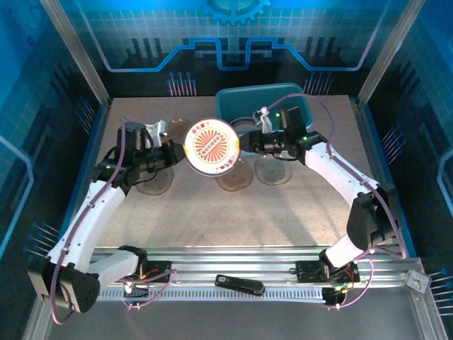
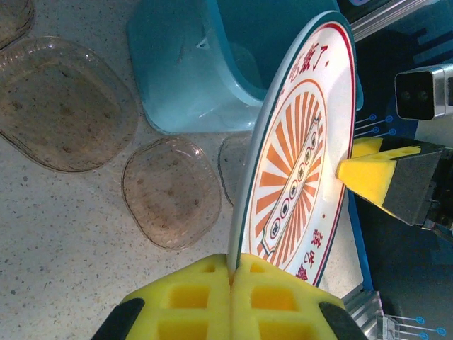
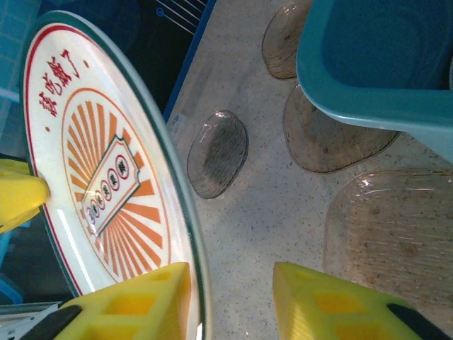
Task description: Place the plates into the plastic bin on the countertop
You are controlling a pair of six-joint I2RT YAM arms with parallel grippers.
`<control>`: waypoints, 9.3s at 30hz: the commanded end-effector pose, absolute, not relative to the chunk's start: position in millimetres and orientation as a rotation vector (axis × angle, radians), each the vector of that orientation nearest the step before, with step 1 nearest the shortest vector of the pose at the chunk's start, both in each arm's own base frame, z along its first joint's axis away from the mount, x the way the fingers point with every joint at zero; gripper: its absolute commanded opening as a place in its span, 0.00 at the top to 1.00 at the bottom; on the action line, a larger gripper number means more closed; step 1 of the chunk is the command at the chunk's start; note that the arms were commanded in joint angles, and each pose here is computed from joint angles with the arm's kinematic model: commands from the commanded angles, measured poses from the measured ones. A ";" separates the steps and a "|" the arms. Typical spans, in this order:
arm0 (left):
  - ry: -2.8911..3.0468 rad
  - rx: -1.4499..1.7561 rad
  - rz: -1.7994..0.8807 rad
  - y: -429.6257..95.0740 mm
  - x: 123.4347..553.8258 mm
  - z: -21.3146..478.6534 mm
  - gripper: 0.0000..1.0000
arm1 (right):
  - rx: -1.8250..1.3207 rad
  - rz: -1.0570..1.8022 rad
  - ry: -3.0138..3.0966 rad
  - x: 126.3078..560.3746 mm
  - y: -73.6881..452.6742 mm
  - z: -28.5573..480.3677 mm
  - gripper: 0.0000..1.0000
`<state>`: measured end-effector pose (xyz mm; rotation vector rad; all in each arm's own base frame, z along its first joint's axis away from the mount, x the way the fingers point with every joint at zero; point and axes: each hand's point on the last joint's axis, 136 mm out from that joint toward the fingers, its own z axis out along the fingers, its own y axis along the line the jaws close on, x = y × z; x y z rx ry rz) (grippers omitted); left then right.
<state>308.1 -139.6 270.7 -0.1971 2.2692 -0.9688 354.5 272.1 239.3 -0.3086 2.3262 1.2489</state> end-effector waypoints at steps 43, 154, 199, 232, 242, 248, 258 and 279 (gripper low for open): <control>2.173 -0.105 -0.902 -146.1 366.3 301.6 0.19 | -0.026 1.059 2.186 505.6 167.6 295.8 1.00; 2.366 -0.681 -0.622 -56.9 330.2 194.9 0.19 | -0.079 0.547 2.491 492.9 139.2 248.8 0.28; 2.423 -1.361 -0.398 23.3 287.9 33.0 0.25 | -0.009 0.598 2.462 353.1 140.6 215.8 0.35; 2.405 -1.288 -0.457 22.9 288.0 40.4 0.94 | -0.056 0.609 2.499 354.3 157.9 208.5 0.36; 2.314 -1.144 -0.581 11.2 295.6 86.9 1.00 | -0.058 0.637 2.467 344.7 160.3 214.9 0.36; 2.282 -0.855 -0.670 -19.6 304.0 139.5 1.00 | -0.163 0.683 2.417 340.8 187.6 241.5 0.37; 2.239 -0.317 -0.732 -92.3 306.4 237.3 1.00 | -0.581 0.696 2.203 311.0 271.6 307.2 0.37; 2.185 0.030 -0.733 -171.9 308.3 297.3 1.00 | -0.450 0.634 2.200 320.4 270.2 299.9 0.52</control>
